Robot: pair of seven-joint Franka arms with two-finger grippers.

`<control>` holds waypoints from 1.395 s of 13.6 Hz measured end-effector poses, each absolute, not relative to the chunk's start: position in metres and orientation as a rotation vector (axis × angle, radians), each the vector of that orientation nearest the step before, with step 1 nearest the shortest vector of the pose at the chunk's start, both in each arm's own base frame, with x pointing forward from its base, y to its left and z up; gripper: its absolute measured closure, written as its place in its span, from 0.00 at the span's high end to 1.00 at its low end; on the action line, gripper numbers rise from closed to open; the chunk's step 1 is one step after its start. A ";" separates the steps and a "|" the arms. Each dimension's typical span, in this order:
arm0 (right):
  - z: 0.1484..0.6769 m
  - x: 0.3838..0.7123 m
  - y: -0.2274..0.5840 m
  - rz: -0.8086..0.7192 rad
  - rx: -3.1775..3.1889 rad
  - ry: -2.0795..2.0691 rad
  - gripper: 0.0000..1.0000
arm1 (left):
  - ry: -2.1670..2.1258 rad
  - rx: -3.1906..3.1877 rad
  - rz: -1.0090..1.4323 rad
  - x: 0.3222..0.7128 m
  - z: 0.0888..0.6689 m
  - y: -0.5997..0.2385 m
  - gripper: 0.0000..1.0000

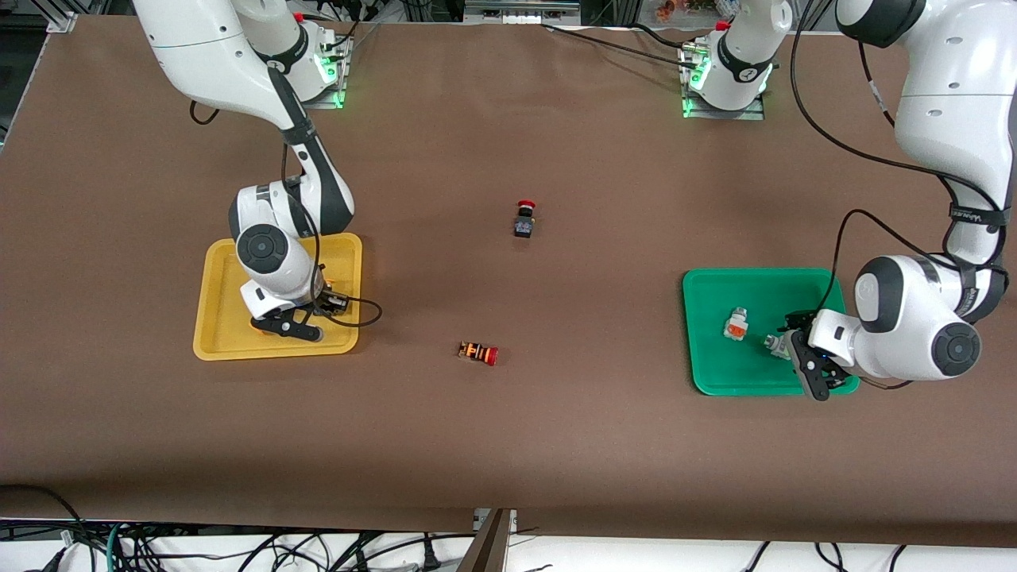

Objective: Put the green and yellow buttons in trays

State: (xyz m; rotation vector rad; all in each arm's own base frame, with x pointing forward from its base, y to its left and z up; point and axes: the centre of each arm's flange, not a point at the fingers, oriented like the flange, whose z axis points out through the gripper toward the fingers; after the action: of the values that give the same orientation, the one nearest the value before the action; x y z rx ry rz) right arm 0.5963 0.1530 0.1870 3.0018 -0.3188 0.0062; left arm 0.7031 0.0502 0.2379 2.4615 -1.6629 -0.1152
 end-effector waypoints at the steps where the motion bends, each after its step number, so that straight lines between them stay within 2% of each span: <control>1: 0.190 0.598 0.148 0.013 3.002 -0.330 0.59 | -1.642 2.486 -0.104 0.705 0.262 0.045 1.00; 3: 0.208 0.607 0.139 0.050 3.003 -0.353 0.81 | -1.506 2.565 -0.157 0.698 0.317 0.039 1.00; 5: 0.250 0.621 0.124 0.048 2.999 -0.342 0.99 | -1.339 2.652 -0.223 0.688 0.369 0.034 1.00; 8: 0.341 0.650 0.079 -0.062 3.053 -0.292 0.99 | -1.067 2.773 -0.322 0.678 0.425 0.023 1.00; 12: 0.433 0.663 0.027 -0.144 3.123 -0.251 0.99 | -0.627 2.954 -0.359 0.666 0.492 0.015 1.00; 16: 0.530 0.646 0.026 -0.124 3.150 -0.227 0.99 | 0.069 3.148 -0.265 0.618 0.570 -0.024 1.00; 19: 0.584 0.629 0.024 -0.063 3.174 -0.216 0.99 | 0.270 3.158 0.013 0.577 0.601 -0.029 1.00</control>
State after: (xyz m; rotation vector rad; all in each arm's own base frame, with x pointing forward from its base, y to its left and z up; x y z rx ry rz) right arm 0.6286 0.0241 0.5841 3.1739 -0.2165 -0.0633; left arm 0.5769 -0.0293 0.6008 3.1583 0.2704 0.0131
